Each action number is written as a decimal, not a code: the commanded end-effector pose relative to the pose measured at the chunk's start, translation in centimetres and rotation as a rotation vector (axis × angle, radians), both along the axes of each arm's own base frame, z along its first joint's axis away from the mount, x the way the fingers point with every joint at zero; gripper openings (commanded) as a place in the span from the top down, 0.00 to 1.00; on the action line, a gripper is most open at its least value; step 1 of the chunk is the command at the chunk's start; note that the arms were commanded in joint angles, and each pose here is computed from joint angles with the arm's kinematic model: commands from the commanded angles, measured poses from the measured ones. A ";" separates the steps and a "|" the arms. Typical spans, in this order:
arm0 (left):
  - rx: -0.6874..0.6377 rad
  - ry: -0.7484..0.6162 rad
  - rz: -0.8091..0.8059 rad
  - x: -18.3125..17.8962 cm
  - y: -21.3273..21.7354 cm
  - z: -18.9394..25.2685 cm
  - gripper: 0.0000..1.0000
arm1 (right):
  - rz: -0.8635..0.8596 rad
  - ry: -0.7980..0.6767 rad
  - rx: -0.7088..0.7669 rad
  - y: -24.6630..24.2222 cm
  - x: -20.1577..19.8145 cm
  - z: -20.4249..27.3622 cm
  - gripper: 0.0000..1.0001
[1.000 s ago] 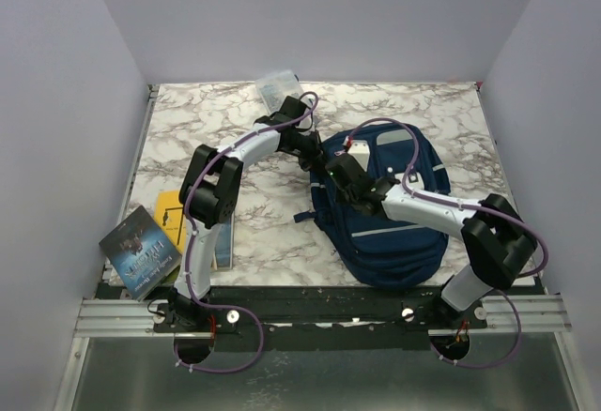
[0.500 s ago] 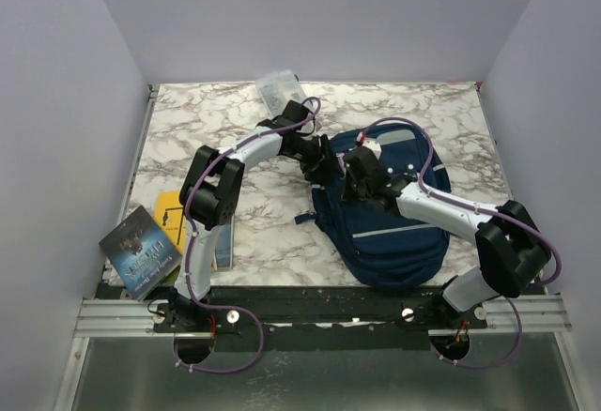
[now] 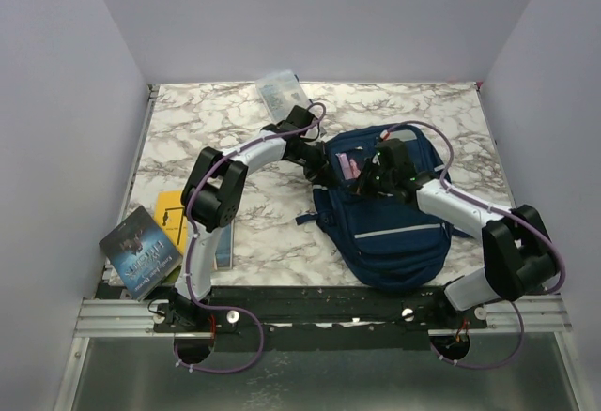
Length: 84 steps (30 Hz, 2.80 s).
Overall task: Pack the student bag
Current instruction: Zip the student bag at the center of the board, then adjust the student bag at the center of the board.
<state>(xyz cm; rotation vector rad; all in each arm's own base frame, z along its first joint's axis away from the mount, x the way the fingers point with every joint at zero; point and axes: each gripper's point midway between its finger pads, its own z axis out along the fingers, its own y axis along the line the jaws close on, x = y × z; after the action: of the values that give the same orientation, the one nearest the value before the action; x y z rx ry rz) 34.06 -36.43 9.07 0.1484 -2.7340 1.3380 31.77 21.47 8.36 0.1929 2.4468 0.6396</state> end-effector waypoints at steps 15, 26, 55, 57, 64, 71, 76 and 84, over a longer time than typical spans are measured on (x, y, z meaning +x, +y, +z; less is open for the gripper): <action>0.090 -0.053 0.019 0.7 1.6 -0.6 1.00 | -0.111 0.090 0.086 -11.4 -0.5 -0.8 1.00; 0.057 -0.052 0.009 0.6 1.2 0.6 1.00 | -0.062 0.054 0.054 -11.6 -0.8 0.1 0.96; 0.060 -0.093 0.007 0.9 1.4 1.4 0.57 | -0.066 0.033 -0.060 -12.8 -1.3 0.4 0.55; 0.061 -0.089 0.007 0.8 1.4 1.3 0.55 | -0.062 0.032 -0.056 -12.5 -1.4 0.6 0.53; 0.052 -0.055 -0.003 0.6 1.1 0.5 0.50 | -0.040 0.029 -0.037 -10.3 -2.3 1.5 0.48; 0.021 -0.034 -0.027 0.7 0.5 -0.2 0.47 | 0.042 0.055 -0.059 -5.7 -5.7 1.5 0.43; 0.027 -0.090 -0.024 1.3 0.6 0.8 0.36 | 0.109 0.071 -0.049 -2.7 -9.4 0.2 0.36; 0.078 -0.330 -0.027 2.5 2.5 7.7 0.19 | 0.109 0.098 0.158 2.1 -9.1 -2.7 0.33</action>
<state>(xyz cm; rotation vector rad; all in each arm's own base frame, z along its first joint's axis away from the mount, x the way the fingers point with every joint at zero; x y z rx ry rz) 34.59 -35.57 10.62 0.0423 -2.8292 1.3174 21.75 21.82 7.26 0.0300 2.5363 0.7887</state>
